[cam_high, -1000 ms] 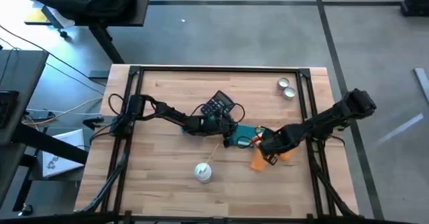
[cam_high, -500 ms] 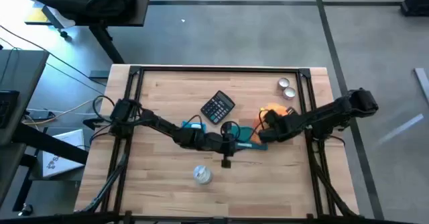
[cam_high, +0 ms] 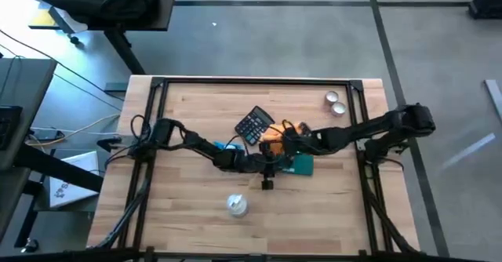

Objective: Apply microfiber cloth
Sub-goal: Wipe the back of the cellphone using the microfiber cloth

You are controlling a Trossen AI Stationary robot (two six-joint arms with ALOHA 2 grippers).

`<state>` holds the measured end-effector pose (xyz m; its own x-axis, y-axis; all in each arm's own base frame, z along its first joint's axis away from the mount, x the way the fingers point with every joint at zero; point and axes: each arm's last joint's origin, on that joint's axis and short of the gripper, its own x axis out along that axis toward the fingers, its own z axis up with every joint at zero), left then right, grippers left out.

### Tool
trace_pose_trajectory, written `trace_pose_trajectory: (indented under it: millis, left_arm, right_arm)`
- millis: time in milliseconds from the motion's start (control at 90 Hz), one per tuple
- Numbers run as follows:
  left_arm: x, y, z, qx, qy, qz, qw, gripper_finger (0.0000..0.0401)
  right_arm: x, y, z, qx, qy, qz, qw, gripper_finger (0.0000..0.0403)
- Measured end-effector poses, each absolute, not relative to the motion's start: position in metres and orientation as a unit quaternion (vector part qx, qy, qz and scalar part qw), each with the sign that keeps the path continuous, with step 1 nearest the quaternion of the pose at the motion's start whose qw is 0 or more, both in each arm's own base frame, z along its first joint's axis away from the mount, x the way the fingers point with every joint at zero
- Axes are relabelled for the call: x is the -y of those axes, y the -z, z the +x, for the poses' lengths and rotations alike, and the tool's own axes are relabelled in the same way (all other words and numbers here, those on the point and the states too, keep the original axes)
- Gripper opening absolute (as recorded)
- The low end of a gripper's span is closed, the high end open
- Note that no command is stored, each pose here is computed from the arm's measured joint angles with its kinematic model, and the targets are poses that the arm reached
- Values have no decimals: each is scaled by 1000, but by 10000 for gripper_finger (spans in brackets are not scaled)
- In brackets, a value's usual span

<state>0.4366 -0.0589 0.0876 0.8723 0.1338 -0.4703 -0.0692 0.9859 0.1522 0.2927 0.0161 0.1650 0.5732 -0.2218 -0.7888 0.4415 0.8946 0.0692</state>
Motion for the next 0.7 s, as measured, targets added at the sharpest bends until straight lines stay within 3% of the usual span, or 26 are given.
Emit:
trace_pose_trajectory:
  millis: [322,600,700]
  left_arm:
    - [60,-84,436,-253,-43,53,965,91]
    - [58,-83,436,-261,-44,67,962,92]
    - [59,-84,437,-261,-36,77,962,92]
  right_arm:
    - [-1,-129,314,-456,34,195,868,0]
    - [24,-138,305,-457,107,183,864,0]
    - [34,-141,302,-450,170,171,860,0]
